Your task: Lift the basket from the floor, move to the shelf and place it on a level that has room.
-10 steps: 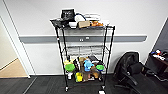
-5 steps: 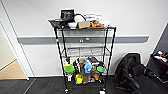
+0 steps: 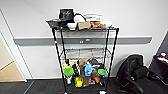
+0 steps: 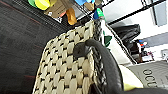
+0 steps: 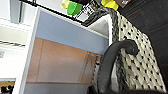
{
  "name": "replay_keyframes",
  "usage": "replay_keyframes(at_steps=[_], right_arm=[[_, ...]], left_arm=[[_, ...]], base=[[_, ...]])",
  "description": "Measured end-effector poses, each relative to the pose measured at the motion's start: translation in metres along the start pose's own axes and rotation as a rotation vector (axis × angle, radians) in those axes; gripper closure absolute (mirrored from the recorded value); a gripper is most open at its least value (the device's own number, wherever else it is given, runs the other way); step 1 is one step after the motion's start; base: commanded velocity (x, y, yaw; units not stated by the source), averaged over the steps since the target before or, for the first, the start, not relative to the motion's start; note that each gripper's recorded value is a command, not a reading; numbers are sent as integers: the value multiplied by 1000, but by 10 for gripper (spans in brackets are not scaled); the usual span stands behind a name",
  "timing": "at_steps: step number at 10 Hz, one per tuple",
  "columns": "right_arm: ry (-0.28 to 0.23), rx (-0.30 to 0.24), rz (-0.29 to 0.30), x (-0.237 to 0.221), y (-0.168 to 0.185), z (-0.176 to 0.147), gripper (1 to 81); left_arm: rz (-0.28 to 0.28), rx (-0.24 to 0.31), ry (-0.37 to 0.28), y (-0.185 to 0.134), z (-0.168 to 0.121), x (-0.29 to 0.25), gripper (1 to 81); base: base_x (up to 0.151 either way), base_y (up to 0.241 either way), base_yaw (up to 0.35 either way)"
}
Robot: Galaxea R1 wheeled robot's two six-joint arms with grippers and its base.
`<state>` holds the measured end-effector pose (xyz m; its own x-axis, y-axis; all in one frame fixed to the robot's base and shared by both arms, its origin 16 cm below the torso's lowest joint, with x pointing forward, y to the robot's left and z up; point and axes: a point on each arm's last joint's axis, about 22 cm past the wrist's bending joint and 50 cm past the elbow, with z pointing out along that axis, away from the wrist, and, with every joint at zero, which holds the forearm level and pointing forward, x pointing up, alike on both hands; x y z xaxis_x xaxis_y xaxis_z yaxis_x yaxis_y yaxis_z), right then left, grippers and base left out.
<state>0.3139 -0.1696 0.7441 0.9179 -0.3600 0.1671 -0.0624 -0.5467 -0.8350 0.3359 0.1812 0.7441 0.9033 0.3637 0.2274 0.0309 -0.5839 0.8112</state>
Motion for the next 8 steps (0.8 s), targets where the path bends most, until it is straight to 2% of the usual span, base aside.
replay_keyframes(at_steps=[8], right_arm=[[0,0,0,0,0,0,811]], left_arm=[[0,0,1,0,-4,0,811]], base=[[137,0,0]])
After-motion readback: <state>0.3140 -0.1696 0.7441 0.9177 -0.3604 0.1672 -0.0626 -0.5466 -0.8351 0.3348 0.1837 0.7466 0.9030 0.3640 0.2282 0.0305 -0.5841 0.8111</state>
